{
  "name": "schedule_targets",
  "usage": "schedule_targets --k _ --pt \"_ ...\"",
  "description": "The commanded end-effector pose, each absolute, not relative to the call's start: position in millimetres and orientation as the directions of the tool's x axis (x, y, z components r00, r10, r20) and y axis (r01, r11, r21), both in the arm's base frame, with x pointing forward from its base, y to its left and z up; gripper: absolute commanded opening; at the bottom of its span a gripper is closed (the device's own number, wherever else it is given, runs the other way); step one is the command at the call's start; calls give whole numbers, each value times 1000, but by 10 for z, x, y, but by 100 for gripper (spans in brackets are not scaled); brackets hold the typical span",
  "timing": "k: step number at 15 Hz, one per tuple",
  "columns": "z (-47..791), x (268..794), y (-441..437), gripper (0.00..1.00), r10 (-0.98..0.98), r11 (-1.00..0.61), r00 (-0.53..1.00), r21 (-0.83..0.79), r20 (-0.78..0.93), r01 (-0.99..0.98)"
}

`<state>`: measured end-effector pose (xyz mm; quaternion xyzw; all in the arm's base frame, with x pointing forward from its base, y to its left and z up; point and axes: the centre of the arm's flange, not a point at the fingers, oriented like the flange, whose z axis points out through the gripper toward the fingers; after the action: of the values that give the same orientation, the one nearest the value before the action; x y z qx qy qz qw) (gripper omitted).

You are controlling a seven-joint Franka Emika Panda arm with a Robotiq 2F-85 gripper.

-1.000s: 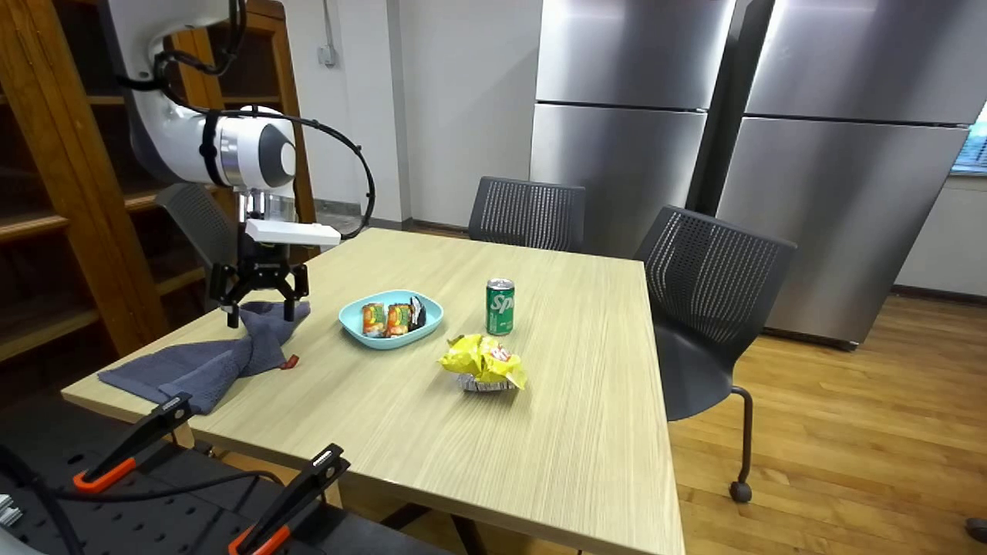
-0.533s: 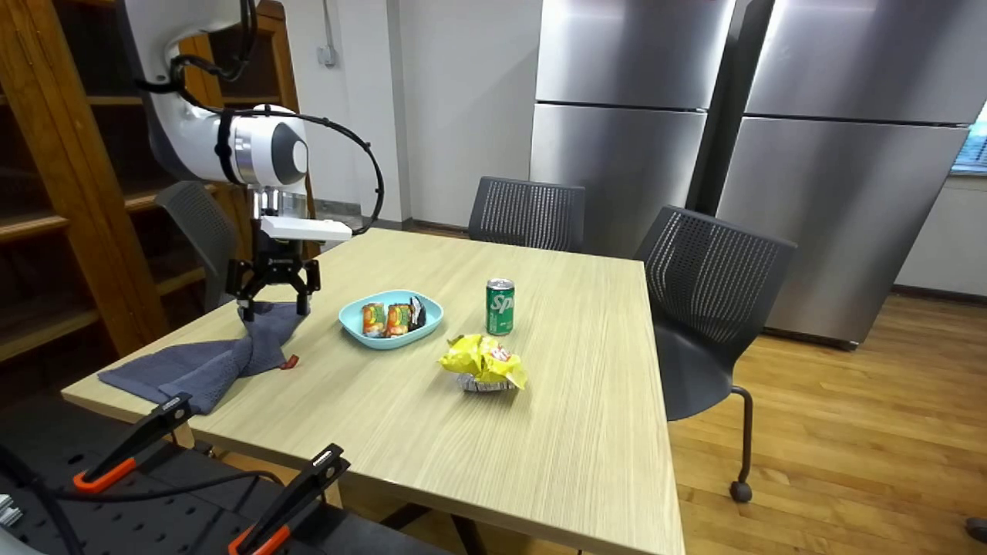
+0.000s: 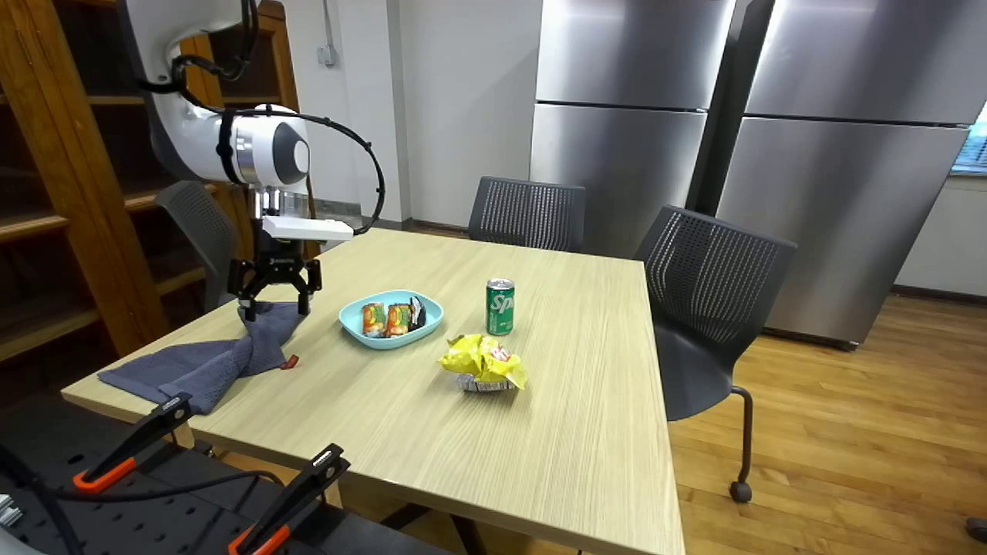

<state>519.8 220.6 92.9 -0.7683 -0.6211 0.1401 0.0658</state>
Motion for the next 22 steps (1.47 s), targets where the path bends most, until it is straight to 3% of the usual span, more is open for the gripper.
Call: schedule_targets --k 1,13,22 --pt "929 5198 2206 100 973 -220 189 -275 -133 936" --pt "893 5192 2326 100 995 -99 94 -239 -30 966" --pt "924 4911 2663 100 996 -33 52 -248 69 968"
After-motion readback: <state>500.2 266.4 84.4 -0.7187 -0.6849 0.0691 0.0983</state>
